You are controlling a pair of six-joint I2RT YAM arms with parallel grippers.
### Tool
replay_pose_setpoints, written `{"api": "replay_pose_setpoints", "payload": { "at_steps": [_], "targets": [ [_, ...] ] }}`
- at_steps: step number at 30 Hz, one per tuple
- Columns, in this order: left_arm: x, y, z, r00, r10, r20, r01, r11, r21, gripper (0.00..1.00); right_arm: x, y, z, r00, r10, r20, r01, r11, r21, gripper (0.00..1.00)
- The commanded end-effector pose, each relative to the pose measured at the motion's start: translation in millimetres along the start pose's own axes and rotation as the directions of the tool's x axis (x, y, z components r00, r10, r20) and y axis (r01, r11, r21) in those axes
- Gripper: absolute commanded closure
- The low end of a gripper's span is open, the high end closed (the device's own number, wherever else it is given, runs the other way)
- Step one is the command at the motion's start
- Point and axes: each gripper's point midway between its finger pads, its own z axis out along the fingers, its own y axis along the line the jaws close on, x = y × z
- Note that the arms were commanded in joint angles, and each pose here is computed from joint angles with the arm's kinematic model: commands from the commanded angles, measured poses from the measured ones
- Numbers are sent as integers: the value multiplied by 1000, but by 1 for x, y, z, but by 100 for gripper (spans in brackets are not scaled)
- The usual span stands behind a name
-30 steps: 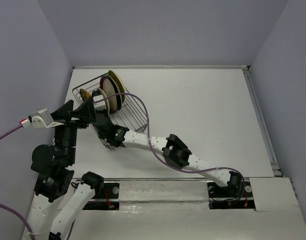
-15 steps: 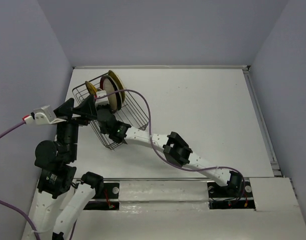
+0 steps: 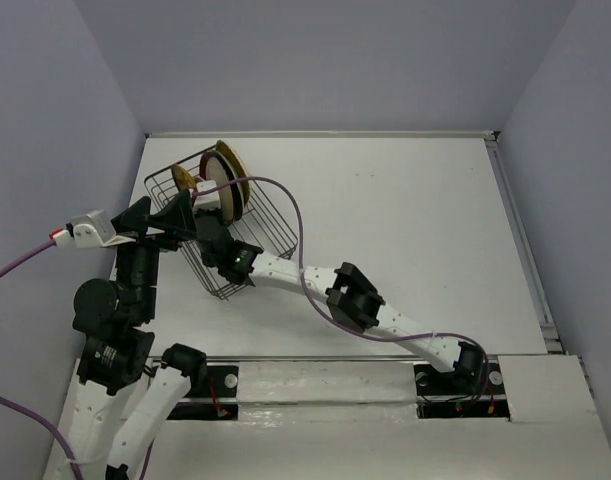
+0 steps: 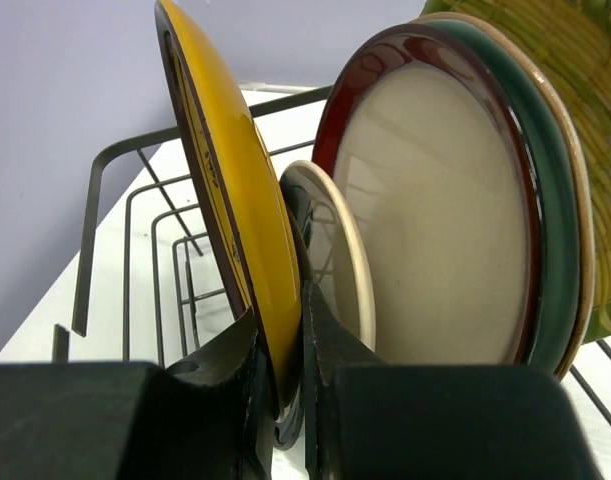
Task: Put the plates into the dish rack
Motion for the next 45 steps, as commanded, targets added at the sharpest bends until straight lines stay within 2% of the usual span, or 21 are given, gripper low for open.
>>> {"api": "replay_pose_setpoints", "payload": {
  "at_steps": [1, 7, 10, 12, 19, 22, 26, 27, 28, 30, 32, 34, 35, 36, 37, 38, 39, 41, 43, 44, 45],
  "targets": [
    [-7, -2, 5, 999, -10, 43, 10, 1000, 6, 1, 8, 6, -1, 998, 55, 4, -55, 998, -1, 93],
    [-6, -1, 6, 999, -7, 43, 7, 1000, 4, 1, 14, 5, -3, 999, 40, -11, -40, 999, -9, 93],
    [-6, 0, 6, 999, -6, 45, 6, 1000, -1, 1, 17, 11, -9, 999, 38, -26, -39, 999, -30, 74],
    [-6, 0, 6, 999, -4, 44, 4, 1000, -3, 1, 17, 17, -14, 999, 34, -29, -35, 998, -43, 66],
    [-5, 3, 6, 999, 3, 42, -3, 1000, -15, 1, -8, 20, -20, 1000, 27, 2, -27, 998, -56, 47],
    [-3, 5, 8, 999, 10, 36, -9, 1000, -25, 1, -30, 25, -24, 999, 39, 7, -39, 994, -104, 33],
    [-2, 5, 10, 999, 12, 32, -11, 1000, -27, 1, -77, 22, -39, 998, 66, 7, -64, 984, -164, 22],
    [-5, 4, 10, 999, 10, 37, -9, 1000, -27, 1, -120, 16, -47, 993, 110, 36, -102, 979, -178, 19],
    [-7, 3, 9, 999, 8, 40, -7, 1000, -27, 1, -105, 8, -54, 997, 73, 5, -71, 981, -179, 16],
    [-10, 2, 9, 999, 0, 40, 1, 1000, -27, 1, -125, -3, -67, 997, 81, 4, -79, 976, -204, 8],
    [-8, -1, 8, 1000, -6, 22, 6, 1000, -11, 1, -149, -29, -91, 996, 85, 3, -82, 972, -222, 0],
    [-4, -4, 9, 1000, -10, 1, 10, 1000, -1, 1, -160, -63, -119, 998, 69, -11, -69, 970, -232, 0],
    [-1, -5, 9, 1000, -12, -14, 12, 1000, 3, 1, -196, -70, -127, 992, 125, 27, -115, 964, -240, 0],
    [7, -6, 10, 999, -9, -40, 10, 1000, 13, 1, -163, -88, -140, 997, 75, -25, -79, 969, -235, 0],
    [11, -6, 10, 999, -13, -53, 13, 1000, 16, 1, -162, -106, -147, 997, 69, -33, -75, 971, -228, 0],
    [19, -7, 9, 996, -7, -88, 10, 1000, 28, 1, -194, -127, -166, 993, 119, -1, -116, 964, -238, 0],
    [28, -7, 7, 993, -1, -115, 6, 999, 36, 1, -161, -152, -176, 996, 79, -49, -88, 973, -212, 0],
    [37, -7, 5, 990, -4, -142, 10, 999, 46, 1, -158, -183, -199, 994, 87, -63, -98, 976, -195, 0],
    [49, -9, 2, 984, -3, -176, 16, 997, 72, 1, -164, -231, -230, 985, 165, -50, -170, 975, -144, 0],
    [56, -11, 0, 980, -3, -198, 21, 996, 87, 1, -185, -261, -248, 970, 241, -17, -241, 963, -119, 0],
    [60, -10, 0, 978, -2, -210, 22, 996, 90, 1, -167, -281, -260, 972, 233, -35, -235, 968, -91, 0]
  ]
}}
